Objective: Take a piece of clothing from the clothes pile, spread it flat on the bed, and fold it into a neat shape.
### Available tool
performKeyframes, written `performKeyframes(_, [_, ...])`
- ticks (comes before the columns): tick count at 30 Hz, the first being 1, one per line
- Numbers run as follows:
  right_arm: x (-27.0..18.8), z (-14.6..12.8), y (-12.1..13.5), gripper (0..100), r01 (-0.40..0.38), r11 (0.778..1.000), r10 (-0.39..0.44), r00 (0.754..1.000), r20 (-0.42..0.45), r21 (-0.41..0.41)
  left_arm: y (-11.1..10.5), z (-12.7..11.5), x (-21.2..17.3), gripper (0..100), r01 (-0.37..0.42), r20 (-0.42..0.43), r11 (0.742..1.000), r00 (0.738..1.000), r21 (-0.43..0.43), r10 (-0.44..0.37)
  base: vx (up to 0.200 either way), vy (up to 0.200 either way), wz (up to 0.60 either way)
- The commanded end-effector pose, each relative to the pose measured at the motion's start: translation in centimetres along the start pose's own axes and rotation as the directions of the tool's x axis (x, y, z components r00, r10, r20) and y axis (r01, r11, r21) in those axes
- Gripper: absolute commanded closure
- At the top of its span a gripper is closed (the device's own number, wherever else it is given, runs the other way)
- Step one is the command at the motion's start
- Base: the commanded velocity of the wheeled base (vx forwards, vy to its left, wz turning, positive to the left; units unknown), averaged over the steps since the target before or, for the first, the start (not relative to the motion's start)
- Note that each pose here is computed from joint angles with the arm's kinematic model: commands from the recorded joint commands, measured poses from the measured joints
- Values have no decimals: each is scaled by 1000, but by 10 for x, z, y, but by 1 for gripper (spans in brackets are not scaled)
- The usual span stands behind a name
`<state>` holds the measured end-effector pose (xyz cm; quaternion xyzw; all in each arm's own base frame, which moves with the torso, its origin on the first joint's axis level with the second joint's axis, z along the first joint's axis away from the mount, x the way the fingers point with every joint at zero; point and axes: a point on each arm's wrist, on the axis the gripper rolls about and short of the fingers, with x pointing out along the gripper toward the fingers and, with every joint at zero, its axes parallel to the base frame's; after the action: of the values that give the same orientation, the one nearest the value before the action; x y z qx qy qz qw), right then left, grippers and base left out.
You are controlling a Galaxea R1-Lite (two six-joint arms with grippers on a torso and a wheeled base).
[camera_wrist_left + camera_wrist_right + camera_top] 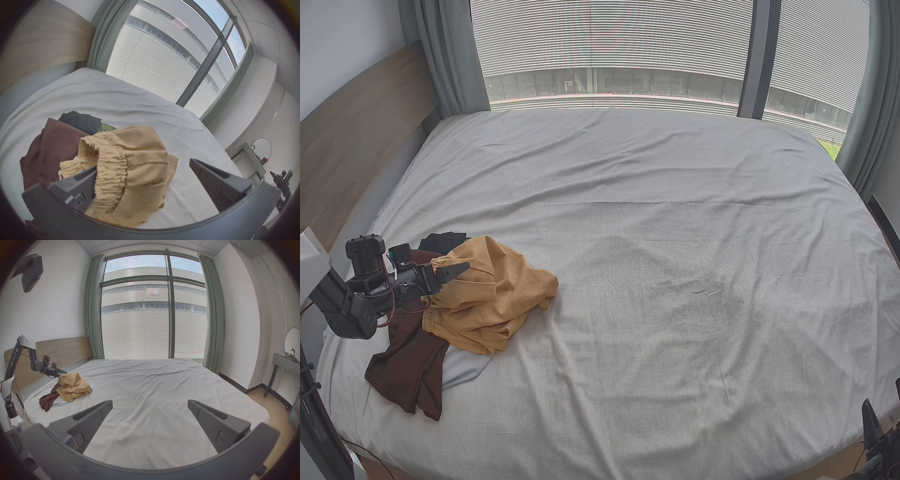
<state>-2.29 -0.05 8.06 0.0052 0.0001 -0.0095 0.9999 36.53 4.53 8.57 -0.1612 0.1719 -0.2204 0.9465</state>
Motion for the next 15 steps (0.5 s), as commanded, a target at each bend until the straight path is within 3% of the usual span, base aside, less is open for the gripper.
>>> performKeyframes(1, [0, -5, 0, 0, 0, 1000, 0, 1000, -4, -1, 7, -9, 7, 0, -2, -11, 1000, 1000, -6, 2, 0, 0, 0])
performKeyframes(9, [0, -5, 0, 0, 0, 1000, 0, 1000, -4, -3, 9, -12, 8, 0, -3, -6, 1000, 1000, -1, 3, 0, 0, 0])
performKeyframes(10, [0, -5, 0, 0, 0, 1000, 0, 1000, -4, -3, 9, -12, 8, 100, -3, -6, 1000, 1000, -1, 3, 0, 0, 0])
performKeyframes(15, [0, -5, 0, 0, 0, 1000, 0, 1000, -4, -3, 9, -11, 9, 100, -3, -2, 1000, 1000, 3, 3, 0, 0, 0])
